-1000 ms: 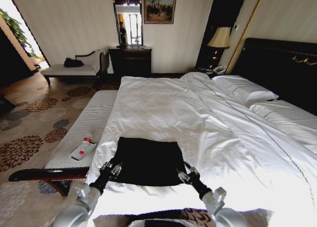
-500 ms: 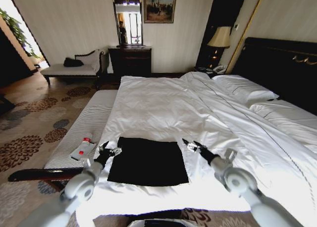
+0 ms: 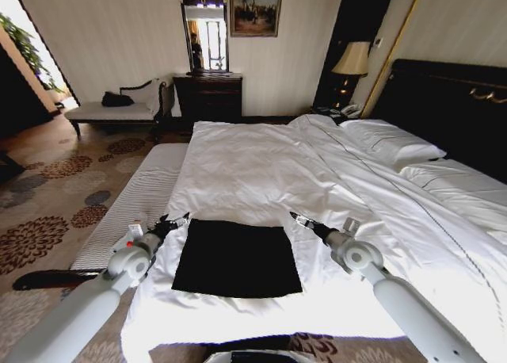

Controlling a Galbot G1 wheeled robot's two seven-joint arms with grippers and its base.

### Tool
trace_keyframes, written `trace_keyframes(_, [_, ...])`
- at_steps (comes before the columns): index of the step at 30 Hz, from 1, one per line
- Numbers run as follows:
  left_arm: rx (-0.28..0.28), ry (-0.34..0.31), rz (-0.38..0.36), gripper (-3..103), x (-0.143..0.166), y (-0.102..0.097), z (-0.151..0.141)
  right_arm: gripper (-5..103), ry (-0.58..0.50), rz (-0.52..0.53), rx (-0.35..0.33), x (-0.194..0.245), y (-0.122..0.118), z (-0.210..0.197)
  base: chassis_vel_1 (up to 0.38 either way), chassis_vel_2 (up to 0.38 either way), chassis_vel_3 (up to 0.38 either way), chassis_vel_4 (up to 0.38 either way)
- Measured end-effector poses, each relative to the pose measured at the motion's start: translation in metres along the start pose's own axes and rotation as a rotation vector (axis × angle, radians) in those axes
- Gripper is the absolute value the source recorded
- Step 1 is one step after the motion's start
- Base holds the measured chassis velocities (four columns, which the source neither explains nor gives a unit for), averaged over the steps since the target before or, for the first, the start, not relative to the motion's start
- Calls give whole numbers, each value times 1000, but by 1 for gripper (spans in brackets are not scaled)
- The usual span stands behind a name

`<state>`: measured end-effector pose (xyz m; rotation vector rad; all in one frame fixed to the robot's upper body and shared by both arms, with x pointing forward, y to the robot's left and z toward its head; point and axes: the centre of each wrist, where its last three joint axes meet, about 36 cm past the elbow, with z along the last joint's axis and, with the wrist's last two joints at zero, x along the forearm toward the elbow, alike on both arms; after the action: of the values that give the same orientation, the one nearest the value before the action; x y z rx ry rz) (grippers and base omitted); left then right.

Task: Fold the clothes on the bed.

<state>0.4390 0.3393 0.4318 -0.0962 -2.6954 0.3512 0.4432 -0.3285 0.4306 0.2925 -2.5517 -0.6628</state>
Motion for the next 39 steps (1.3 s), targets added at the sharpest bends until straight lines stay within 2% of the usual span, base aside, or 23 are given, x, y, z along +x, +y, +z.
trace_keyframes(2, [5, 24, -3, 100, -6, 3, 6, 100, 4, 4, 0, -1, -1, 2, 0, 0, 0, 0])
trace_keyframes(4, [-22, 56, -8, 100, -17, 6, 14, 100, 6, 10, 2, -2, 0, 3, 0, 0, 0, 0])
trace_keyframes(14, [-20, 106, 45, 99, -50, -3, 36, 100, 11, 55, 13, -1, -9, 2, 0, 0, 0, 0])
trace_keyframes(19, [-22, 104, 73, 99, -57, -6, 39, 100, 12, 74, 12, -2, -14, 4, 0, 0, 0, 0])
trace_keyframes(22, [-43, 88, 82, 97, -67, -6, 40, 100, 14, 82, 9, -1, -15, 7, 0, 0, 0, 0])
trace_keyframes(26, [-33, 86, 89, 96, -76, -10, 40, 100, 14, 85, 10, 0, -13, 7, 0, 0, 0, 0])
trace_keyframes(29, [-43, 91, 90, 80, -84, -14, 42, 100, 19, 92, 17, 1, -11, 7, 0, 0, 0, 0])
trace_keyframes(30, [-43, 91, 90, 80, -84, -14, 42, 100, 19, 92, 17, 1, -11, 7, 0, 0, 0, 0])
trace_keyframes(32, [-51, 95, 88, 72, -87, -13, 43, 100, 19, 97, 24, 1, -13, 4, 0, 0, 0, 0])
trace_keyframes(33, [-52, 96, 88, 72, -88, -13, 43, 100, 19, 98, 24, 1, -13, 4, 0, 0, 0, 0])
trace_keyframes(34, [-53, 96, 88, 66, -88, -13, 42, 100, 19, 98, 23, 1, -13, 3, 0, 0, 0, 0])
trace_keyframes(35, [-53, 96, 88, 66, -88, -13, 42, 100, 19, 98, 23, 1, -13, 3, 0, 0, 0, 0])
trace_keyframes(36, [-53, 95, 88, 60, -88, -13, 42, 100, 19, 99, 22, 1, -14, 3, 0, 0, 0, 0])
trace_keyframes(38, [-54, 95, 87, 60, -88, -13, 41, 100, 19, 101, 20, 1, -14, 3, 0, 0, 0, 0])
trace_keyframes(39, [-55, 94, 86, 49, -88, -12, 40, 100, 22, 102, 10, 0, -15, 4, 0, 0, 0, 0])
